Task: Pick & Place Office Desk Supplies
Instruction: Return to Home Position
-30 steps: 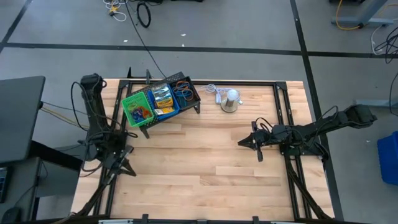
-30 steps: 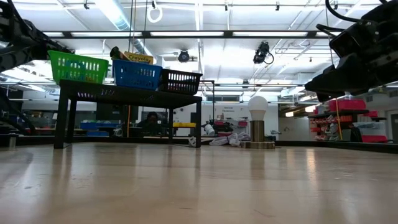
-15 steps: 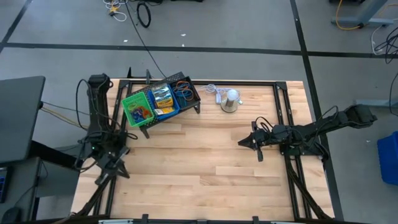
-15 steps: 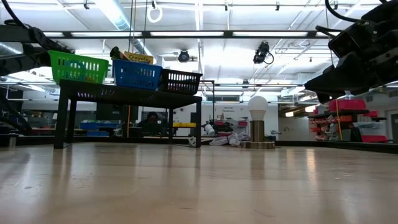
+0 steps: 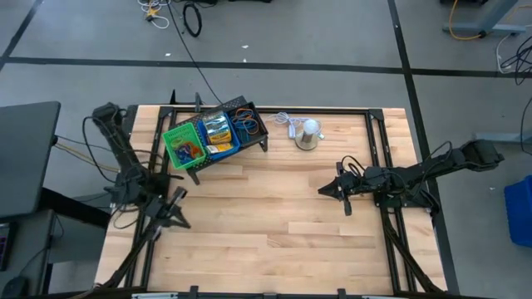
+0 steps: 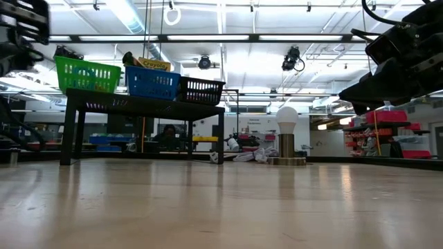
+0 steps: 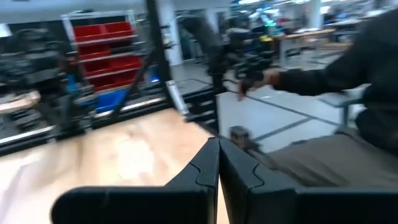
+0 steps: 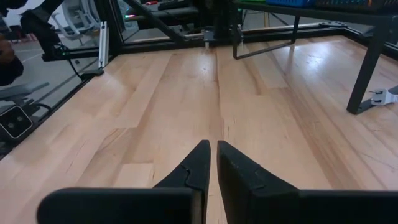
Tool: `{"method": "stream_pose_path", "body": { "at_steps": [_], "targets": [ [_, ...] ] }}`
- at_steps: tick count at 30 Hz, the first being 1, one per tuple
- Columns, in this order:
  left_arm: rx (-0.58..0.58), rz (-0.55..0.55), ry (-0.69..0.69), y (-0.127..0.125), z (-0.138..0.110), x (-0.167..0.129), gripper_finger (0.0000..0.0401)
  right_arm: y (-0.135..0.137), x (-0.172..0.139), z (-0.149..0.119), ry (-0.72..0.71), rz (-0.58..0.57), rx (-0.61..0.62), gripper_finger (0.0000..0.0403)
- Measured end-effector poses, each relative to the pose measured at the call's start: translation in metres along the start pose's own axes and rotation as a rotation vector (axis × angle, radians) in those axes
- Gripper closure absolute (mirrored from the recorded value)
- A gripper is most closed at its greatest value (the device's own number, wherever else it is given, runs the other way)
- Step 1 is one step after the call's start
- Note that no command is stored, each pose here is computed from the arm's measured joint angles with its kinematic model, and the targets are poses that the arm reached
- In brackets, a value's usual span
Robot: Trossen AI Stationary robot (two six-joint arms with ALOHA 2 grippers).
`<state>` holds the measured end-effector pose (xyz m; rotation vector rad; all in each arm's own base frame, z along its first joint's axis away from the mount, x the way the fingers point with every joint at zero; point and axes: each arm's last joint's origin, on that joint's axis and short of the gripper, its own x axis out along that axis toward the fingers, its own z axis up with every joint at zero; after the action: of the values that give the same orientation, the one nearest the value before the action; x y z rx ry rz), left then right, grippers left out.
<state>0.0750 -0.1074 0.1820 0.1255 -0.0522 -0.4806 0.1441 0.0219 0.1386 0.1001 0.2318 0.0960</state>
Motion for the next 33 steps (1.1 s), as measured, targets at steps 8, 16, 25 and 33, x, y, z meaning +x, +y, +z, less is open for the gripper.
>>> {"method": "stream_pose_path", "body": {
  "at_steps": [8, 16, 25, 33],
  "targets": [
    [0.012, 0.091, -0.044, 0.029, 0.002, 0.011, 0.0389, 0.0, 0.0, 0.0, 0.0, 0.0, 0.0, 0.0368],
    [0.014, 0.156, -0.021, 0.042, 0.001, -0.002, 0.0389, 0.0, 0.0, 0.001, -0.011, 0.001, 0.002, 0.0368],
    [-0.007, 0.113, -0.05, 0.047, 0.005, -0.027, 0.0389, 0.001, 0.0, 0.005, -0.051, 0.006, 0.004, 0.0368],
    [0.024, 0.075, -0.04, 0.047, 0.007, -0.028, 0.0389, 0.001, 0.0, 0.005, -0.057, 0.007, 0.002, 0.0368]
  ]
}}
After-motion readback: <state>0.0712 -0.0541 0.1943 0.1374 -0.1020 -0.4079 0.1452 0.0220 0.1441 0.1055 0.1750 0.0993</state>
